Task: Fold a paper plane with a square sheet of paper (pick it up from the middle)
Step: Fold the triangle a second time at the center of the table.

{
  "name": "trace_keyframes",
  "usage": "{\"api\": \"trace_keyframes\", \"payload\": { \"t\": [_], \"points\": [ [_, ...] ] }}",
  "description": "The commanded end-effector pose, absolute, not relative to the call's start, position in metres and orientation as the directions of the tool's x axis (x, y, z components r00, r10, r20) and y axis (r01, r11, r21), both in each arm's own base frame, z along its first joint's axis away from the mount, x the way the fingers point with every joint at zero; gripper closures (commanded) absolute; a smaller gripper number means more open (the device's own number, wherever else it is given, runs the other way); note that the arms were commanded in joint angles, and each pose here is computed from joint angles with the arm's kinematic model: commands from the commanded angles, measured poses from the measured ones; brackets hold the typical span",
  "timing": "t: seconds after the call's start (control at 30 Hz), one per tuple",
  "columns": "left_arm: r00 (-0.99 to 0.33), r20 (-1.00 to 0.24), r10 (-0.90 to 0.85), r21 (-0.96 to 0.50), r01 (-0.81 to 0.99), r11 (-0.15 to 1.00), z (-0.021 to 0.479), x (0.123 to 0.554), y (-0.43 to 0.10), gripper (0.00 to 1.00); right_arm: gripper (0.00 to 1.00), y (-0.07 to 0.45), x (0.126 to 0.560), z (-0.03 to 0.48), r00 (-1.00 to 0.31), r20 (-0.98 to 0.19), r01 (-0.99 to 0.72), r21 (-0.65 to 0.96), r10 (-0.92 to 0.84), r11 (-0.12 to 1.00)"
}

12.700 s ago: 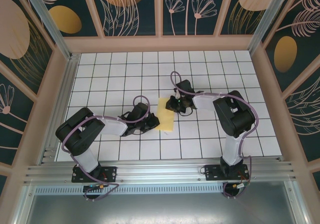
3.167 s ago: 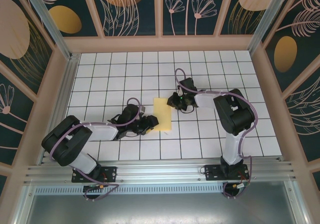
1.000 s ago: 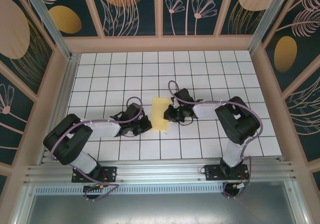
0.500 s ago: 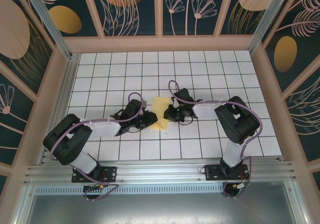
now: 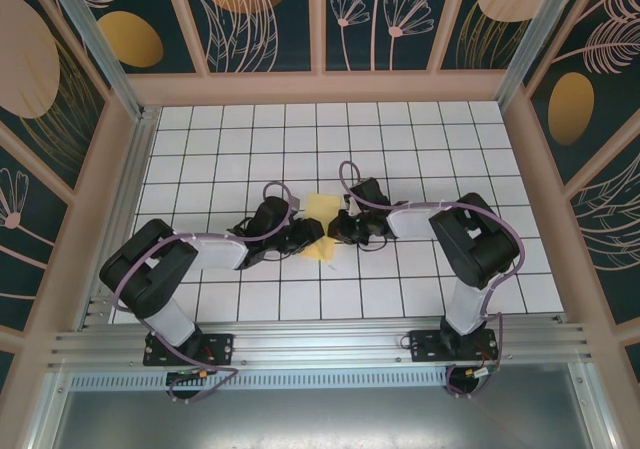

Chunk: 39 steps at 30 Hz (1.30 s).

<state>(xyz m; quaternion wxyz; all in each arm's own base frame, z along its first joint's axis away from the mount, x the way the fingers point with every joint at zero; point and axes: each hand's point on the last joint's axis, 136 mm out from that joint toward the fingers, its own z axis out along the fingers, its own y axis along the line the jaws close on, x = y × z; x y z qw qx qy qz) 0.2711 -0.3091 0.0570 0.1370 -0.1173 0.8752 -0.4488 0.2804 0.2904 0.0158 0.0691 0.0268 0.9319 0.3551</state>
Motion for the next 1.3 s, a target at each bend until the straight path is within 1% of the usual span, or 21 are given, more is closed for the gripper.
{"api": "trace_keyframes", "payload": {
  "t": [0.0, 0.17, 0.4, 0.47, 0.63, 0.9, 1.0, 1.07, 1.17, 1.27],
  "points": [
    [-0.93, -0.14, -0.34, -0.865, -0.052, 0.498, 0.075, 0.282, -0.325, 0.62, 0.88, 0.274, 0.271, -0.008, -0.99, -0.053, 0.067, 0.618, 0.127, 0.783],
    [-0.916, -0.117, -0.385, -0.869, -0.093, 0.486, 0.067, 0.284, -0.321, 0.61, 0.88, 0.271, 0.27, -0.007, -0.989, -0.054, 0.074, 0.62, 0.136, 0.781],
    [-0.889, -0.103, -0.445, -0.878, -0.129, 0.461, 0.062, 0.29, -0.316, 0.65, 0.87, 0.276, 0.277, 0.007, -0.988, -0.097, 0.028, 0.669, 0.124, 0.743],
    [-0.891, -0.09, -0.444, -0.872, -0.145, 0.467, 0.053, 0.289, -0.316, 0.64, 0.85, 0.276, 0.279, 0.01, -0.987, -0.103, 0.022, 0.673, 0.123, 0.74],
    [-0.889, -0.082, -0.45, -0.872, -0.154, 0.465, 0.05, 0.289, -0.315, 0.6, 0.84, 0.274, 0.281, 0.017, -0.984, -0.117, 0.017, 0.688, 0.134, 0.726],
    [-0.89, -0.087, -0.448, -0.864, -0.157, 0.479, 0.046, 0.289, -0.314, 0.6, 0.87, 0.273, 0.288, 0.043, -0.969, -0.186, -0.026, 0.725, 0.159, 0.688],
    [-0.891, -0.083, -0.447, -0.861, -0.162, 0.482, 0.043, 0.289, -0.315, 0.63, 0.87, 0.273, 0.287, 0.046, -0.967, -0.199, -0.04, 0.73, 0.157, 0.682],
    [-0.891, -0.079, -0.448, -0.862, -0.165, 0.48, 0.041, 0.289, -0.315, 0.65, 0.86, 0.275, 0.286, 0.05, -0.966, -0.209, -0.057, 0.743, 0.15, 0.667],
    [-0.892, -0.075, -0.446, -0.861, -0.168, 0.48, 0.04, 0.288, -0.315, 0.7, 0.8, 0.278, 0.286, 0.056, -0.965, -0.222, -0.081, 0.756, 0.138, 0.649],
    [-0.892, -0.074, -0.446, -0.86, -0.169, 0.481, 0.04, 0.288, -0.315, 0.75, 0.76, 0.279, 0.288, 0.054, -0.965, -0.226, -0.086, 0.749, 0.13, 0.657]
  ]
}}
